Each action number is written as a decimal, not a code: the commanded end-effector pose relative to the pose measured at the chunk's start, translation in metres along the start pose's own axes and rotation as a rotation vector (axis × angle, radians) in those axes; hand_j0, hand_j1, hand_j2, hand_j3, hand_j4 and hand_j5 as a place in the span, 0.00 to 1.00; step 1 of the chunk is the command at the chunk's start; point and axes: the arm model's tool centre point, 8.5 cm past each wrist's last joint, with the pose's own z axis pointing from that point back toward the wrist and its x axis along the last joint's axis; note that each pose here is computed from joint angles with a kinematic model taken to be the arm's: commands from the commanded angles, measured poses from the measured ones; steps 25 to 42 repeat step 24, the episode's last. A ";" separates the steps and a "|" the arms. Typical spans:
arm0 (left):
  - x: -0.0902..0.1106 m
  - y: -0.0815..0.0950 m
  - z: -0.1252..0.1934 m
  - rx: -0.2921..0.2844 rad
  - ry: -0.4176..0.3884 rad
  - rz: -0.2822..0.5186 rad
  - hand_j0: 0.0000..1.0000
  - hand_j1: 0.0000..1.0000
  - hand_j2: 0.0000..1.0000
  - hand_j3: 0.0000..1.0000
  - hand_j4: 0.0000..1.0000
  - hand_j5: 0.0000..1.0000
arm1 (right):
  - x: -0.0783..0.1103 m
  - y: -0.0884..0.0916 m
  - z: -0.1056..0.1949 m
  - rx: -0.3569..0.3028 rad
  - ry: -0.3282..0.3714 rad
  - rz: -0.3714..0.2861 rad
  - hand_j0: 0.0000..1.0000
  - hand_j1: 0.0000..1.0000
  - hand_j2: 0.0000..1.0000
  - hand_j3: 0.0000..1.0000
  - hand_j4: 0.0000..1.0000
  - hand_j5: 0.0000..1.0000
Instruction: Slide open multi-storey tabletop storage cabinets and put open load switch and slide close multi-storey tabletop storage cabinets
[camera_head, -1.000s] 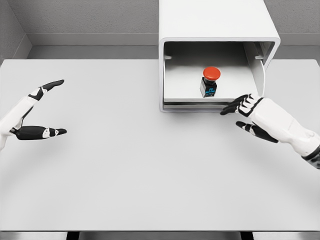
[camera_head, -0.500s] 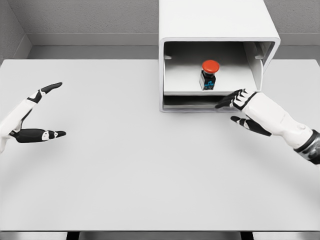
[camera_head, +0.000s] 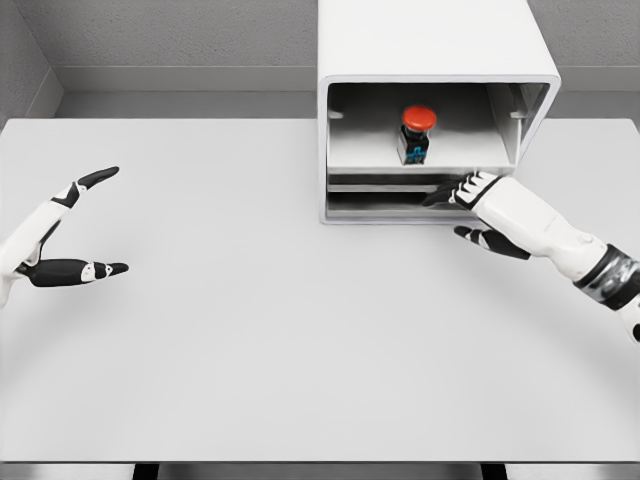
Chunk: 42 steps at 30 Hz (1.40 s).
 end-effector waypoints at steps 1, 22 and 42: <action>0.000 0.001 0.000 0.006 -0.001 0.007 1.00 1.00 1.00 1.00 1.00 1.00 | -0.005 0.002 0.002 0.009 0.015 -0.006 0.77 0.77 0.77 0.77 0.77 0.77; -0.014 -0.024 0.016 -0.032 0.064 0.046 1.00 1.00 1.00 1.00 1.00 1.00 | -0.020 -0.025 0.053 0.055 0.088 0.024 0.81 0.81 0.81 0.81 0.81 0.81; -0.014 -0.024 0.016 -0.033 0.065 0.045 1.00 1.00 1.00 1.00 1.00 1.00 | -0.022 -0.026 0.060 0.047 0.105 0.023 0.82 0.82 0.82 0.82 0.82 0.82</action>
